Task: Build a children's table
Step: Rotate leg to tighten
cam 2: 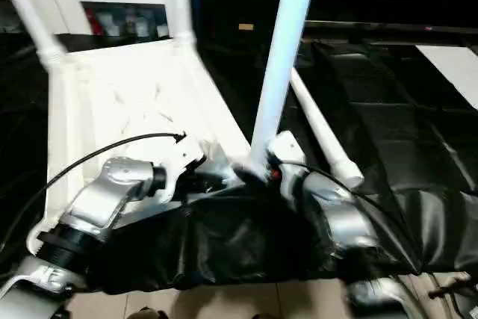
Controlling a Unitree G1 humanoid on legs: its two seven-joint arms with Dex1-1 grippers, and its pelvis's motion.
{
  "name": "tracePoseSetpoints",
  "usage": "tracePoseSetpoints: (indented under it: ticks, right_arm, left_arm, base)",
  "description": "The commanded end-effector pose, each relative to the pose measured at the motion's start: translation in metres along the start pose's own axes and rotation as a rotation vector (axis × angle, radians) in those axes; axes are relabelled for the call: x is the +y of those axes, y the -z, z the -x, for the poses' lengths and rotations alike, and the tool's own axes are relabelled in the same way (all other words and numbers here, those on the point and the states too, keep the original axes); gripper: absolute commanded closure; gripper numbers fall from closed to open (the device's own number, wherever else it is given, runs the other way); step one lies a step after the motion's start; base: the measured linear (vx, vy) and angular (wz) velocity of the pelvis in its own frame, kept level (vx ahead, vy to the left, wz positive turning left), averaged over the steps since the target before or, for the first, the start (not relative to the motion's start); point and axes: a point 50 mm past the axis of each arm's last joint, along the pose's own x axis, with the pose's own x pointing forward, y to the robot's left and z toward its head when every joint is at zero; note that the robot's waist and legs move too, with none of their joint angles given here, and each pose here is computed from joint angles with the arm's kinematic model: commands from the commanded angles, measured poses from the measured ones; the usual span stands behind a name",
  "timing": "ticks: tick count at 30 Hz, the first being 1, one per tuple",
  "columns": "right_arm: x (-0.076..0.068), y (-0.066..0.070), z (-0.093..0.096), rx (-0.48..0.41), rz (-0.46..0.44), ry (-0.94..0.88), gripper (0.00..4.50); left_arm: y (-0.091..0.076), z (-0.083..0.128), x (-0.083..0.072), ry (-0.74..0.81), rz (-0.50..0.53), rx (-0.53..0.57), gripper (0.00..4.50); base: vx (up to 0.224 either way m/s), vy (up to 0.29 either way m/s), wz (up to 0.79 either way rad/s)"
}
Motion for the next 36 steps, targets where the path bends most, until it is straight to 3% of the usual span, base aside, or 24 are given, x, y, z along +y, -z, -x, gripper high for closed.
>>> tracePoseSetpoints:
  ticks: [1,4,9,19,25,28,35,36]
  right_arm:
    - [0.023,-0.001,-0.011,0.003,0.011,-0.213,0.64]
    - [0.025,0.001,-0.005,0.034,0.013,-0.267,0.64]
    - [0.029,0.000,-0.002,0.045,0.000,-0.330,1.21]
    - [0.036,0.002,-0.005,0.040,-0.018,-0.348,1.71]
    - [0.019,0.003,-0.028,-0.016,-0.104,-0.038,1.73]
    - [0.009,0.007,-0.052,0.001,-0.168,0.241,1.74]
    - [0.016,0.003,-0.074,-0.015,-0.211,0.351,1.75]
    - [0.017,0.001,-0.075,-0.022,-0.191,0.345,1.40]
  left_arm:
    - [-0.015,-0.008,-0.004,0.086,-0.066,-0.029,4.50]
    - [-0.013,-0.003,-0.002,0.125,-0.069,-0.016,4.50]
    - [-0.011,0.002,0.001,0.156,-0.073,0.002,4.50]
    - [-0.007,0.003,0.003,0.151,-0.059,-0.004,4.50]
    - [-0.013,-0.013,0.001,0.029,-0.018,-0.074,4.50]
    - [-0.018,-0.032,-0.008,-0.060,0.028,-0.121,4.50]
    - [-0.031,-0.050,-0.023,-0.080,0.023,-0.162,4.50]
    - [-0.032,-0.051,-0.025,-0.071,0.019,-0.163,4.50]
  base:
    - [0.000,0.000,0.00]
    - [0.000,0.000,0.00]
    - [0.000,0.000,0.00]
    - [0.000,0.000,0.00]
    - [0.000,0.000,0.00]
    - [0.000,0.000,0.00]
    - [0.000,0.000,0.00]
    - [0.000,0.000,0.00]
